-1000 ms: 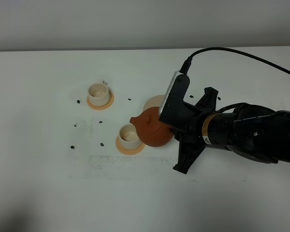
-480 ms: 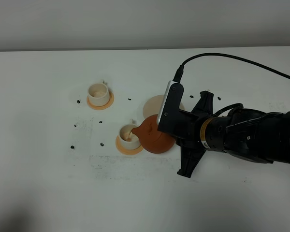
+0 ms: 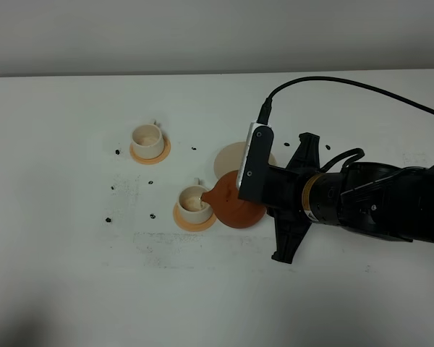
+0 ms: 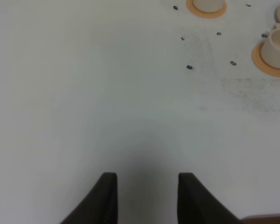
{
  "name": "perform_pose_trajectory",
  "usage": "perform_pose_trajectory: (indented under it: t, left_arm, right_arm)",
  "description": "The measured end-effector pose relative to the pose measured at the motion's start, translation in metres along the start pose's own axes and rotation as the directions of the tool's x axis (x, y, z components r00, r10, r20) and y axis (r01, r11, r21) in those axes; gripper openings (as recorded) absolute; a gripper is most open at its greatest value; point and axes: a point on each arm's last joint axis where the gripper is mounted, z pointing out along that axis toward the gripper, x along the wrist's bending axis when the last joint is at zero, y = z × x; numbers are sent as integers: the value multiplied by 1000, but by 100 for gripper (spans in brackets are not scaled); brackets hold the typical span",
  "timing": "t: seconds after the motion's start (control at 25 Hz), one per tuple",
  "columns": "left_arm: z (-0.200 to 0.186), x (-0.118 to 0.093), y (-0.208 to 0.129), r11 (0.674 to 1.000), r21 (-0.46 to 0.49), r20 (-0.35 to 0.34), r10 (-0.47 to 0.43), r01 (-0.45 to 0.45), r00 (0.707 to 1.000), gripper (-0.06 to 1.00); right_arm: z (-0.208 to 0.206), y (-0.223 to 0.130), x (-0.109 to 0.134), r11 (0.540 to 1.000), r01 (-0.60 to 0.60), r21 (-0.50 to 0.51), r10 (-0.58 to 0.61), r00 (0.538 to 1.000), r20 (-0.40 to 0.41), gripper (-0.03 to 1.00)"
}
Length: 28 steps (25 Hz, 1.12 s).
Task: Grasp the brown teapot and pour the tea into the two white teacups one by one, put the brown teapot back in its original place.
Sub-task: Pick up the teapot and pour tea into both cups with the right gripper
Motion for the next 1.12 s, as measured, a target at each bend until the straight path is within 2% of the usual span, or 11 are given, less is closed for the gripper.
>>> perform_pose_trajectory:
  t: [1.12]
  left_arm:
    - [0, 0, 0, 1000, 0, 0, 1, -1, 1000, 30]
  right_arm:
    - [5, 4, -6, 994, 111, 8, -111, 994, 24, 8]
